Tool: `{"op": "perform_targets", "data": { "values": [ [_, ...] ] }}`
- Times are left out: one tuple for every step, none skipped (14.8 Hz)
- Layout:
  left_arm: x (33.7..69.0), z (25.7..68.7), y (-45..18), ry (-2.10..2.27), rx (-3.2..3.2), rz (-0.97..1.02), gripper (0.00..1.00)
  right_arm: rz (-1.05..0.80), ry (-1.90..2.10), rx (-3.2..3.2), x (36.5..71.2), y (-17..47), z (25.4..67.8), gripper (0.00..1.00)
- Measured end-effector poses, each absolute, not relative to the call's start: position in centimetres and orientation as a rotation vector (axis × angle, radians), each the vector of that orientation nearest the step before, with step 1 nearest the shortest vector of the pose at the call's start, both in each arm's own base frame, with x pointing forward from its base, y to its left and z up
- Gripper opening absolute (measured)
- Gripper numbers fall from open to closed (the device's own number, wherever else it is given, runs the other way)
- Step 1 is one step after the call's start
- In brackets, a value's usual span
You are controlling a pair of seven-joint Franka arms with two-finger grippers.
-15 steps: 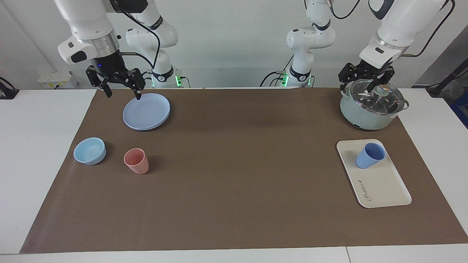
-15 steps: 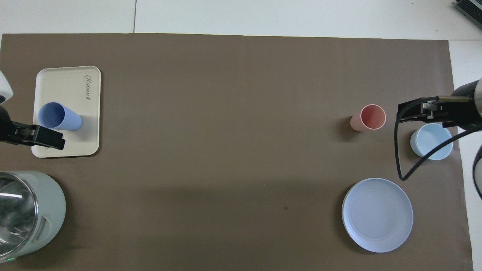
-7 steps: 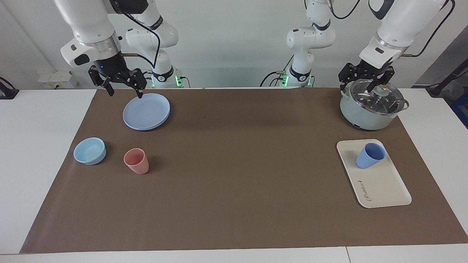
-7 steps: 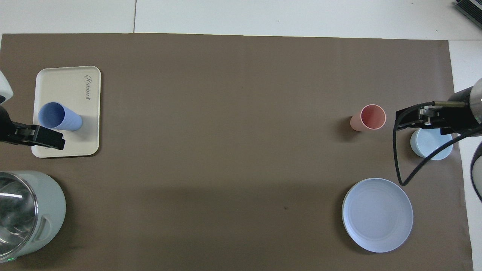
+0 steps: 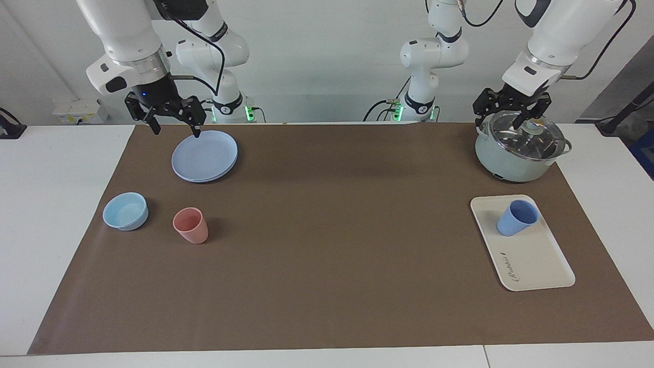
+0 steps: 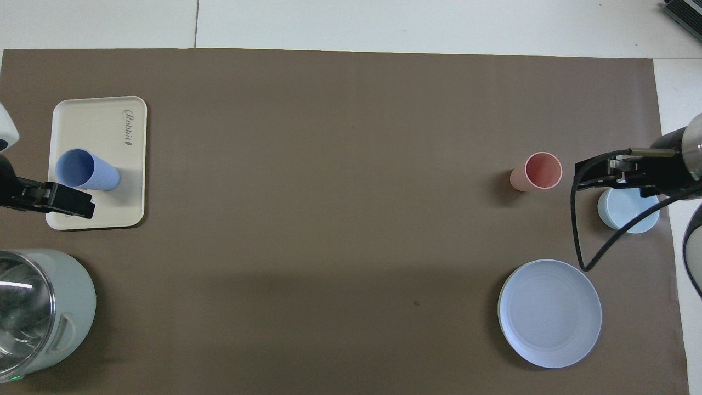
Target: Place cup on tray
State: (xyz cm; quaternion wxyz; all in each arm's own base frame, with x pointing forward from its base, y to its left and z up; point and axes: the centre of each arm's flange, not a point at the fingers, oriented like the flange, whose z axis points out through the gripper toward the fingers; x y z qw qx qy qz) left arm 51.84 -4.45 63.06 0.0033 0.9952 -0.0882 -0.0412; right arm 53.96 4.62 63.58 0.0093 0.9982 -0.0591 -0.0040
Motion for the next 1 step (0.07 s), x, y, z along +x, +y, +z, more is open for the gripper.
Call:
{"op": "perform_targets", "data": {
  "values": [
    [51.84, 63.06, -4.45, -0.277, 3.120, -0.129, 1.00, -0.013, -0.184, 3.117, 53.96, 4.62, 63.57, 1.00]
  ]
}}
